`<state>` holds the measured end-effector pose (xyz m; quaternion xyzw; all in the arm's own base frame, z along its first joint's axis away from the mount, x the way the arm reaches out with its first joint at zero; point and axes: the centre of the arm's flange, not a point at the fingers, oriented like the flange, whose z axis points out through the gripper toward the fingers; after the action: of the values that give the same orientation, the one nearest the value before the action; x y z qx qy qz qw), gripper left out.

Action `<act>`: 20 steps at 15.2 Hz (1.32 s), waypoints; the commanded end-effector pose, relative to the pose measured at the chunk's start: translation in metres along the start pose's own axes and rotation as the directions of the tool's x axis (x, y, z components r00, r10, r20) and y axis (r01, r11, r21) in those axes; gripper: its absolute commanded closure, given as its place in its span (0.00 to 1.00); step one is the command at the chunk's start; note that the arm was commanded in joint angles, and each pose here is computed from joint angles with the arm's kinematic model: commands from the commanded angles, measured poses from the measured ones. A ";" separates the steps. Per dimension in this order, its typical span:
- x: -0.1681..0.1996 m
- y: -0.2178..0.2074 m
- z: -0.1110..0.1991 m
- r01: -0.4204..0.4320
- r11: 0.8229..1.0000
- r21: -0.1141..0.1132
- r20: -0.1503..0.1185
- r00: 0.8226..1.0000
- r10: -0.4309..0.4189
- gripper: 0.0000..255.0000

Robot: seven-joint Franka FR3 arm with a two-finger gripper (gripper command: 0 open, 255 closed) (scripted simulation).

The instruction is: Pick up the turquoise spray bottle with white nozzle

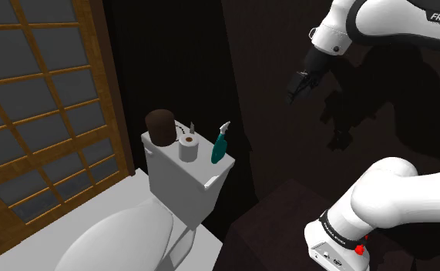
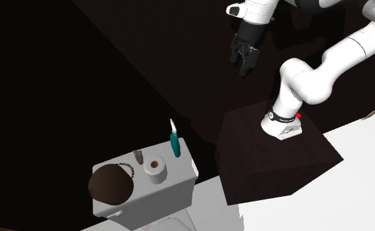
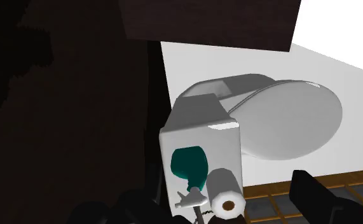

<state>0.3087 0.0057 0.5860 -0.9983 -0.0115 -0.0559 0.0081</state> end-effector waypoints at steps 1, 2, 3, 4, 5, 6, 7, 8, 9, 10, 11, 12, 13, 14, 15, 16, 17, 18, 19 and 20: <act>0.000 0.000 0.000 0.000 1.000 0.000 0.000 1.000 0.000 0.00; 0.007 -0.007 0.010 -0.037 0.999 -0.007 0.002 0.999 0.037 0.00; 0.014 -0.015 0.019 -0.074 0.997 -0.014 0.004 0.997 0.074 0.00; 0.021 -0.021 0.029 -0.111 0.994 -0.021 0.006 0.994 0.111 0.00; 0.029 -0.028 0.039 -0.148 0.989 -0.029 0.008 0.989 0.148 0.00; 0.037 -0.034 0.049 -0.185 0.982 -0.036 0.009 0.983 0.185 0.00; 0.045 -0.040 0.059 -0.221 0.974 -0.043 0.010 0.975 0.222 0.00; 0.053 -0.045 0.069 -0.257 0.965 -0.051 0.011 0.966 0.258 0.00; 0.061 -0.050 0.079 -0.293 0.954 -0.058 0.011 0.956 0.294 0.00; 0.069 -0.054 0.089 -0.328 0.943 -0.066 0.011 0.944 0.329 0.00; 0.078 -0.059 0.099 -0.362 0.929 -0.073 0.011 0.931 0.364 0.00; 0.087 -0.063 0.109 -0.396 0.915 -0.080 0.011 0.917 0.399 0.00; 0.096 -0.066 0.119 -0.430 0.899 -0.088 0.010 0.902 0.432 0.00; 0.104 -0.069 0.130 -0.463 0.881 -0.095 0.009 0.885 0.466 0.00; 0.113 -0.072 0.140 -0.495 0.863 -0.102 0.008 0.867 0.498 0.00; 0.123 -0.074 0.150 -0.527 0.843 -0.110 0.006 0.848 0.530 0.00; 0.132 -0.076 0.161 -0.557 0.822 -0.117 0.005 0.827 0.562 0.00; 0.141 -0.077 0.171 -0.587 0.800 -0.124 0.003 0.806 0.592 0.00; 0.150 -0.078 0.182 -0.616 0.777 -0.131 0.000 0.783 0.622 0.00; 0.159 -0.078 0.192 -0.644 0.752 -0.138 -0.002 0.760 0.650 0.00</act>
<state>0.4741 0.0895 0.4247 -0.9471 0.3176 -0.0287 -0.0367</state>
